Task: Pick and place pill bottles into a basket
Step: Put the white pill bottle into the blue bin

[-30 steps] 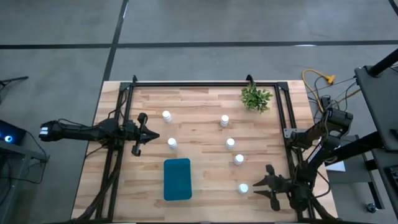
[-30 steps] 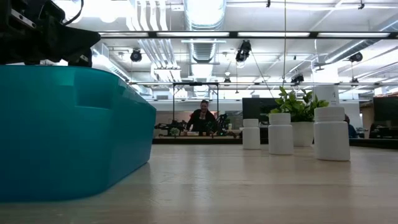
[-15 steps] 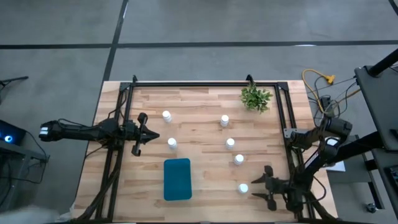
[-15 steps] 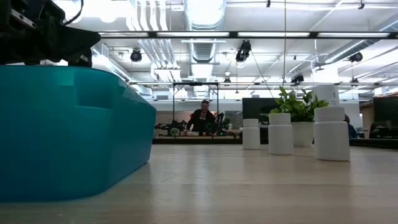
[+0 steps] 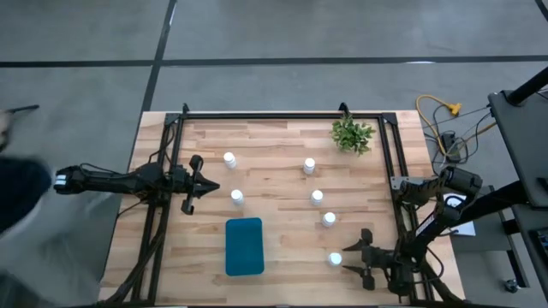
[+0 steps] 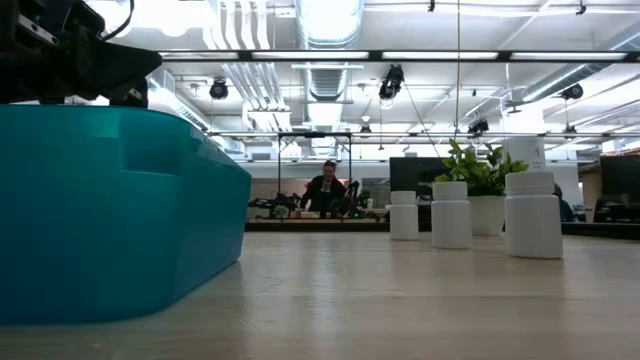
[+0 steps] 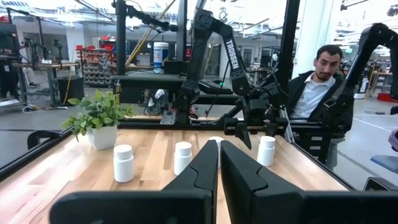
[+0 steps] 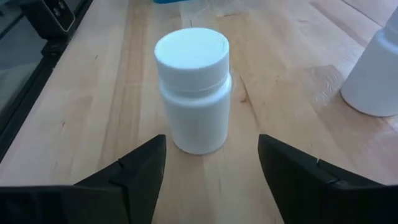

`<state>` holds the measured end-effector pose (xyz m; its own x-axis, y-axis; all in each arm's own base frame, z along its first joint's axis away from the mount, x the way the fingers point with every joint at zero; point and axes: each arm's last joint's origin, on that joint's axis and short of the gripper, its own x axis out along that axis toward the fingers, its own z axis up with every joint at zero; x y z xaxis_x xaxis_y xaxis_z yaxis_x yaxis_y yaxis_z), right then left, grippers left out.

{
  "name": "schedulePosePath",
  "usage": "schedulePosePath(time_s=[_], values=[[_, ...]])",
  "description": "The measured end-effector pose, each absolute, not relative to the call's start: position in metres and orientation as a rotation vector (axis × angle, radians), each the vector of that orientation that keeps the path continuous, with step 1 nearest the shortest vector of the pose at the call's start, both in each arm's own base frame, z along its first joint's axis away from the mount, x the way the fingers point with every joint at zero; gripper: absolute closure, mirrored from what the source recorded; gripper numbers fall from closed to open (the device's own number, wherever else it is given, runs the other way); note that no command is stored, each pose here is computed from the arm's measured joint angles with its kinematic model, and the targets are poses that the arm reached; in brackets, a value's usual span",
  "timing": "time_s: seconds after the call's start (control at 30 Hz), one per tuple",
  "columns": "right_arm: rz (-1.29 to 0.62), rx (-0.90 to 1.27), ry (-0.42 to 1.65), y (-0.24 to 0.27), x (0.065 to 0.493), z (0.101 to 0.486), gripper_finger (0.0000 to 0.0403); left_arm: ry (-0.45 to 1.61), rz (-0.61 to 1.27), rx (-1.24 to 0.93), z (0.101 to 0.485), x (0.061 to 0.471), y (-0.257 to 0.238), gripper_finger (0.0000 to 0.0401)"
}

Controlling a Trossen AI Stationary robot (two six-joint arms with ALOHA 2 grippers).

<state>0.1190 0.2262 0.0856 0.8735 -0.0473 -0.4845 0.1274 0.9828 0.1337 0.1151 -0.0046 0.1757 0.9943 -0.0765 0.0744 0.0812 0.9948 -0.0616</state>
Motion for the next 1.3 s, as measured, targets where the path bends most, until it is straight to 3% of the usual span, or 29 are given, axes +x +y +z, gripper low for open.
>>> schedulePosePath(time_s=[1.0, 1.3], values=[[-0.099, 0.159, 0.467, 0.223, 0.139, 0.091, 0.0147, -0.074, -0.079, -0.065, 0.176, 0.115, -0.005, 0.0401], [-0.082, 0.174, 0.489, 0.225, 0.151, 0.072, 0.0147, -0.077, -0.079, -0.064, 0.176, 0.115, -0.005, 0.0401]])
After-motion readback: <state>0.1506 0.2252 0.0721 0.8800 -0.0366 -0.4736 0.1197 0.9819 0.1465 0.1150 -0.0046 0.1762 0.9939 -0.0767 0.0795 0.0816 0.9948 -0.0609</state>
